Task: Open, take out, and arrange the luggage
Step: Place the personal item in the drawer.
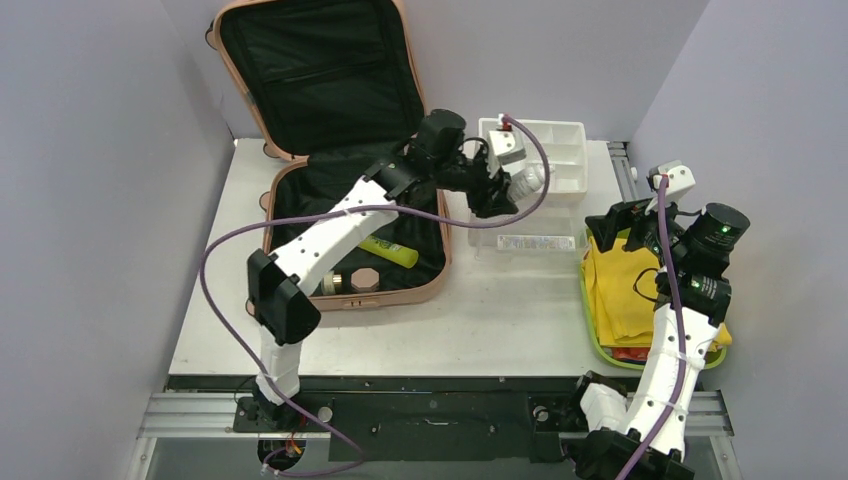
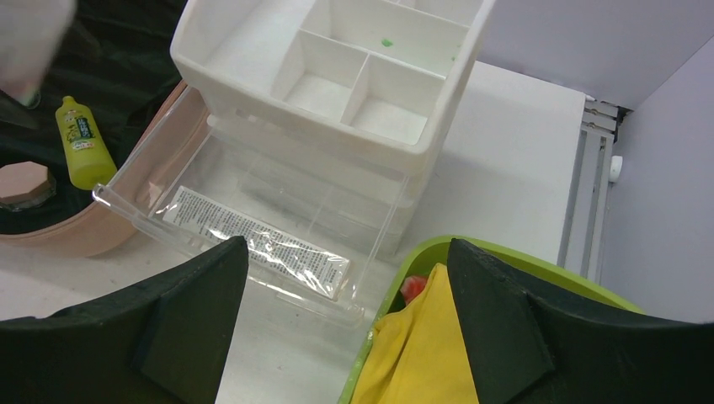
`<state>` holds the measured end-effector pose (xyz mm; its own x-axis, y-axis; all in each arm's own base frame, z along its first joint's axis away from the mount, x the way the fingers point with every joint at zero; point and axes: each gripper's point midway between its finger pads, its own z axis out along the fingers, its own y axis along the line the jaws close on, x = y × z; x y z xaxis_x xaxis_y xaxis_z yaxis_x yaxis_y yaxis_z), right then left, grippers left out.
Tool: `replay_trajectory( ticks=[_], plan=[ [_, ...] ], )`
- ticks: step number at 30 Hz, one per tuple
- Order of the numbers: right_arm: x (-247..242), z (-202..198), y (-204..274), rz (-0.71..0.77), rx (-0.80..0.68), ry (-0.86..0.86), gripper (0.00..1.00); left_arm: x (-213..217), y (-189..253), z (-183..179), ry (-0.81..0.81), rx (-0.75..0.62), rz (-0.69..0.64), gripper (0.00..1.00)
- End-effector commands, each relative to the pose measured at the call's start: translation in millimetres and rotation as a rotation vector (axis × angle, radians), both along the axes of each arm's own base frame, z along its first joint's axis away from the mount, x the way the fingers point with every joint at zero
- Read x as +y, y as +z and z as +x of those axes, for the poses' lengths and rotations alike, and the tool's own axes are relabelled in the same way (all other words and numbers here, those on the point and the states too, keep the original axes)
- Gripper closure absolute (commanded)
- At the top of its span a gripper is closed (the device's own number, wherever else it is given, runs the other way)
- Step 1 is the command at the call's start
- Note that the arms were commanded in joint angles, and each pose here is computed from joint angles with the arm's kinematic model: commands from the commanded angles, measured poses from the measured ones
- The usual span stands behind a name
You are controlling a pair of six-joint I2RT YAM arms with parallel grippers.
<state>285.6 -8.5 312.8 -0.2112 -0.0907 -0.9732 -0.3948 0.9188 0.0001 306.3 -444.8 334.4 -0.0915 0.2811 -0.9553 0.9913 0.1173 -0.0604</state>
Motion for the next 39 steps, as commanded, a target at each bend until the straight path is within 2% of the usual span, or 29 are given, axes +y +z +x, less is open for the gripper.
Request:
replay_trajectory(
  ticks=[1,2,6,12,18,19,21,27,28,29,30,33,39],
  plan=[
    [0.0,-1.9,22.1,-0.048,-0.072,0.001,0.17,-25.5,-40.3,16.0,0.007,-0.118,0.137,0.63],
    [0.6,-3.5,23.3,-0.051,-0.073,0.001,0.17,-34.4,-60.0,19.0,0.003,-0.113,0.169,0.63],
    [2.7,-10.7,23.8,-0.084,-0.074,0.010,0.17,-51.7,-91.4,40.2,0.028,-0.136,0.220,0.63],
    [5.0,-19.6,19.4,-0.133,-0.060,0.029,0.17,-62.2,-106.0,50.0,0.030,-0.162,0.252,0.60],
    [6.5,-20.8,20.5,-0.146,-0.060,0.045,0.17,-67.4,-116.4,44.9,0.028,-0.191,0.282,0.44],
    [6.7,-21.2,20.7,-0.148,-0.062,0.047,0.17,-68.0,-115.3,46.2,0.037,-0.194,0.279,0.35],
    [8.2,-23.2,18.4,-0.149,-0.054,0.056,0.17,-67.4,-112.9,50.2,0.058,-0.203,0.278,0.26],
    [16.9,-36.1,2.3,-0.207,-0.016,0.140,0.16,-63.5,-91.1,59.1,0.124,-0.219,0.245,0.05],
    [18.2,-38.4,-0.8,-0.277,-0.035,0.184,0.15,-63.6,-84.8,58.7,0.131,-0.214,0.232,0.01],
    [24.4,-47.3,-10.6,-0.275,0.002,0.225,0.14,-62.9,-78.1,57.5,0.131,-0.213,0.220,0.03],
    [26.1,-49.3,-14.2,-0.345,-0.019,0.274,0.13,-63.0,-70.1,56.4,0.137,-0.206,0.203,0.03],
    [31.4,-56.9,-30.1,-0.385,0.027,0.337,0.12,-61.8,-49.7,54.0,0.155,-0.192,0.162,0.04],
    [52.1,-72.9,-65.1,-0.529,0.065,0.567,0.13,-54.7,-15.7,57.8,0.212,-0.155,0.079,0.04]
  ],
)
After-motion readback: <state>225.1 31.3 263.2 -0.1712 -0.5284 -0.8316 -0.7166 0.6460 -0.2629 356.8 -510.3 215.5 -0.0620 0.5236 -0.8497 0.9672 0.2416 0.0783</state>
